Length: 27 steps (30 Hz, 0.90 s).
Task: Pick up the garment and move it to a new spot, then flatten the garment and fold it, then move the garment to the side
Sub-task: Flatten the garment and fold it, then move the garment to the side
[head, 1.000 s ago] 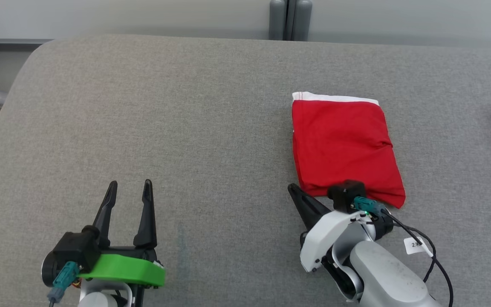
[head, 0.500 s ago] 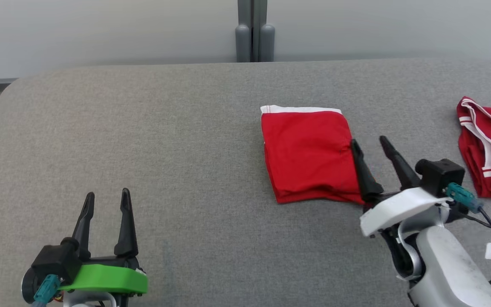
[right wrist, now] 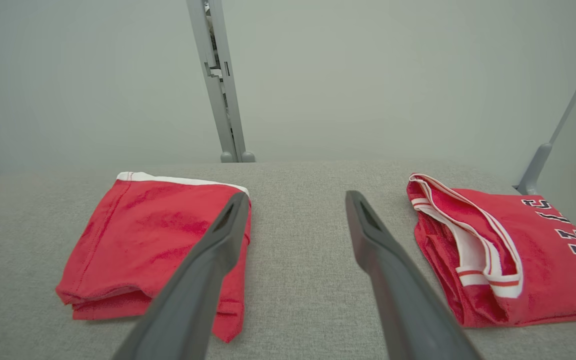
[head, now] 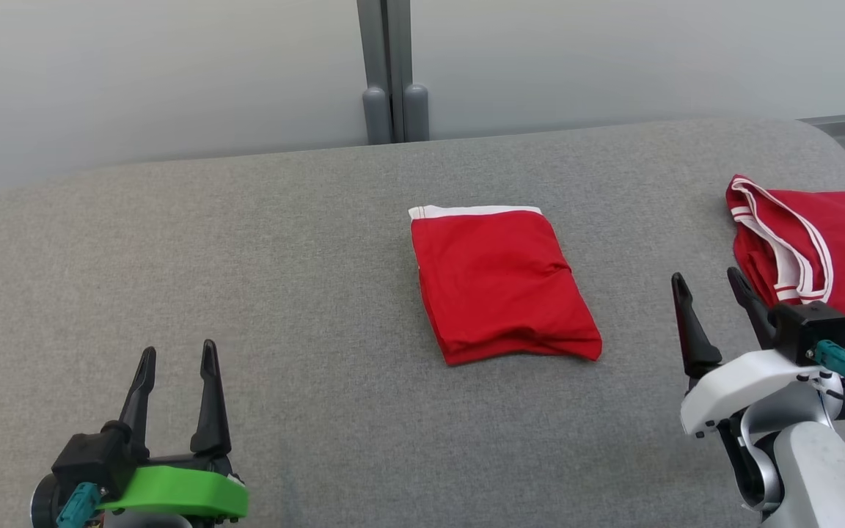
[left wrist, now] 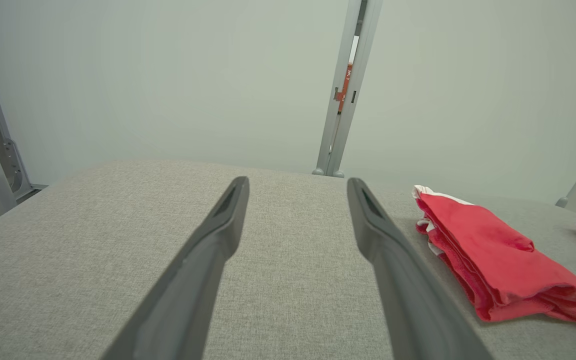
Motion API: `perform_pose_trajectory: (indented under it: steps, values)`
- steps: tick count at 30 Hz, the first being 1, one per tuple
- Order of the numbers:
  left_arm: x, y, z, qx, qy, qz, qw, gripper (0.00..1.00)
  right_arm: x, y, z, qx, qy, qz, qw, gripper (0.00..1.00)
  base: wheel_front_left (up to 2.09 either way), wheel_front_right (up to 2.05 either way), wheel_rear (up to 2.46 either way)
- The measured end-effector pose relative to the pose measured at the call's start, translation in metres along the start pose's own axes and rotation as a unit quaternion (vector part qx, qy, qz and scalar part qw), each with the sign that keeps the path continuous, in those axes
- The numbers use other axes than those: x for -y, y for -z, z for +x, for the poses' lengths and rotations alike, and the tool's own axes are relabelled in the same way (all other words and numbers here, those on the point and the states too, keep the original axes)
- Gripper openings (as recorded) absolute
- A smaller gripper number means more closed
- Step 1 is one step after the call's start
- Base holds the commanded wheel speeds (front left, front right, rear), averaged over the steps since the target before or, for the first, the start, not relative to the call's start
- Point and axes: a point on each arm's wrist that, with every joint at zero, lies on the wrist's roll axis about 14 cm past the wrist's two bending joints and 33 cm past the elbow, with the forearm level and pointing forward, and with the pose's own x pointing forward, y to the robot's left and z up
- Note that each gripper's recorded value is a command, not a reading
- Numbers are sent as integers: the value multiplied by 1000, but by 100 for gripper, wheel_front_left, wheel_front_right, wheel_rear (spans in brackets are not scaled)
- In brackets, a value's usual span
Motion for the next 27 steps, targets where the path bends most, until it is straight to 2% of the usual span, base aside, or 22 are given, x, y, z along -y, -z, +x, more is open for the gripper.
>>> perform_pose_trajectory:
  steps: [10,27]
  values:
    - [5,5,-1,-8,12,7,1000,100,4,15,-12,-18,8,6,1000,100,0,0,0]
    - [3,13,-1,-21,11,8,1000,100,1,24,-10,-25,5,27,999,100,0,0,0]
